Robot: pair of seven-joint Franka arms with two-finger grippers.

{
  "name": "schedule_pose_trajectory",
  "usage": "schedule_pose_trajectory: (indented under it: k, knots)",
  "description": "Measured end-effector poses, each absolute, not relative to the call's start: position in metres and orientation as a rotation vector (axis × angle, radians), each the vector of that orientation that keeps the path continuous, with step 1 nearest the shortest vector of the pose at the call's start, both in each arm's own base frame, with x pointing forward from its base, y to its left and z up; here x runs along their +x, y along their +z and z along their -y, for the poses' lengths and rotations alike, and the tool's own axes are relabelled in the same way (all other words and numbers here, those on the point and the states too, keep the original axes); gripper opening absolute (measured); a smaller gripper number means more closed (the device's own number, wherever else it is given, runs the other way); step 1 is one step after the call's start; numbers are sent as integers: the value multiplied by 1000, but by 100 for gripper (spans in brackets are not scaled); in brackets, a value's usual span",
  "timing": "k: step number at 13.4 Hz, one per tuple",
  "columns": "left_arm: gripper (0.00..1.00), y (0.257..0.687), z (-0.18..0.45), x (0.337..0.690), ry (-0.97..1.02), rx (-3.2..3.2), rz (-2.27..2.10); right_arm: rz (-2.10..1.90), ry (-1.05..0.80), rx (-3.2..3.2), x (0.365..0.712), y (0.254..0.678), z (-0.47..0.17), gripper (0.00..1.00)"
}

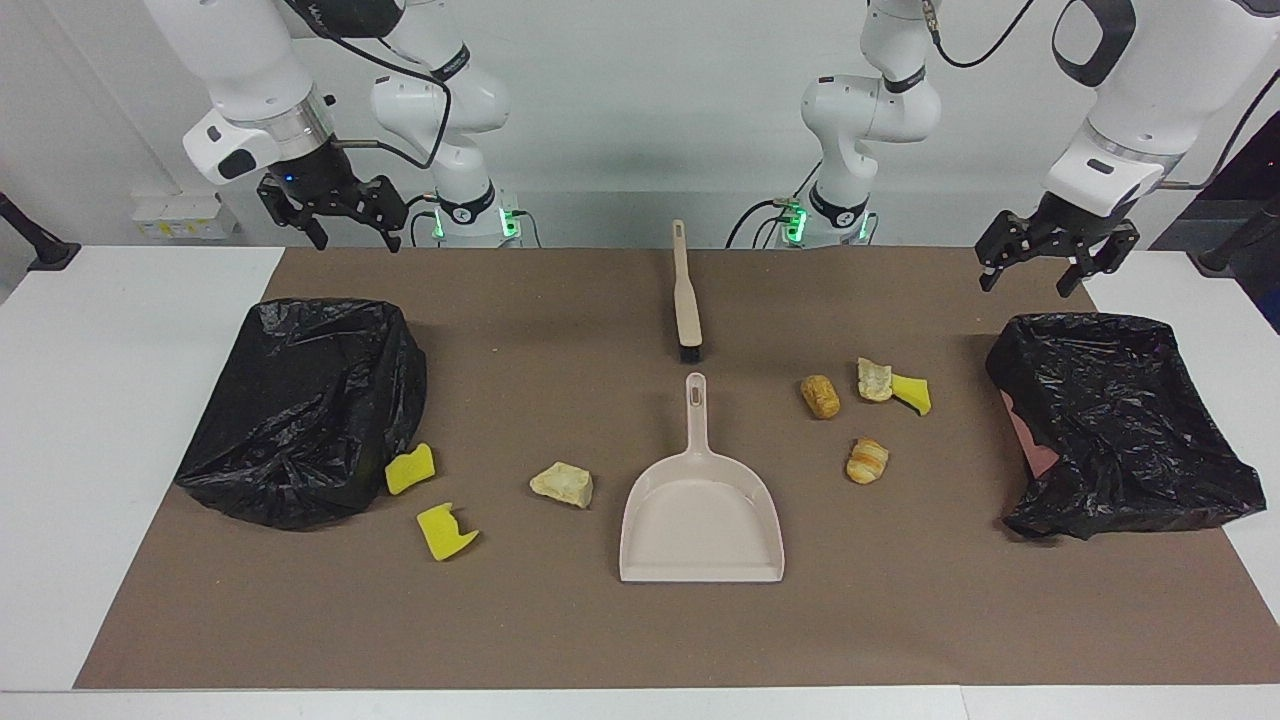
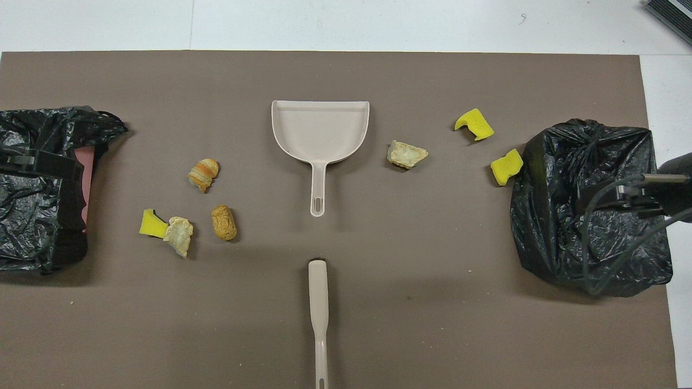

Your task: Sweep and dump trash in bin

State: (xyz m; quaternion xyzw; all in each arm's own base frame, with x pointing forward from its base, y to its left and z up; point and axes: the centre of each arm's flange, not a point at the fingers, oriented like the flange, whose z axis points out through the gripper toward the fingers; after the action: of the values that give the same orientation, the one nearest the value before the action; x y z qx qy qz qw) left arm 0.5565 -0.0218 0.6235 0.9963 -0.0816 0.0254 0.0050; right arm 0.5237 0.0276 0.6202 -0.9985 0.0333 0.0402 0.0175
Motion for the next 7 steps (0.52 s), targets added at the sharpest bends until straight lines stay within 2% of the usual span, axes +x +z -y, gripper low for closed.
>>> schedule_pose_trajectory:
  k: [4,7]
  knots:
    - [100,618,36,554,62,3114,294,-74,162,-3108,539,594,-69,100]
    - [100,601,67,543,-1,3102,354,-53,115,-3106,562,570,-95,100]
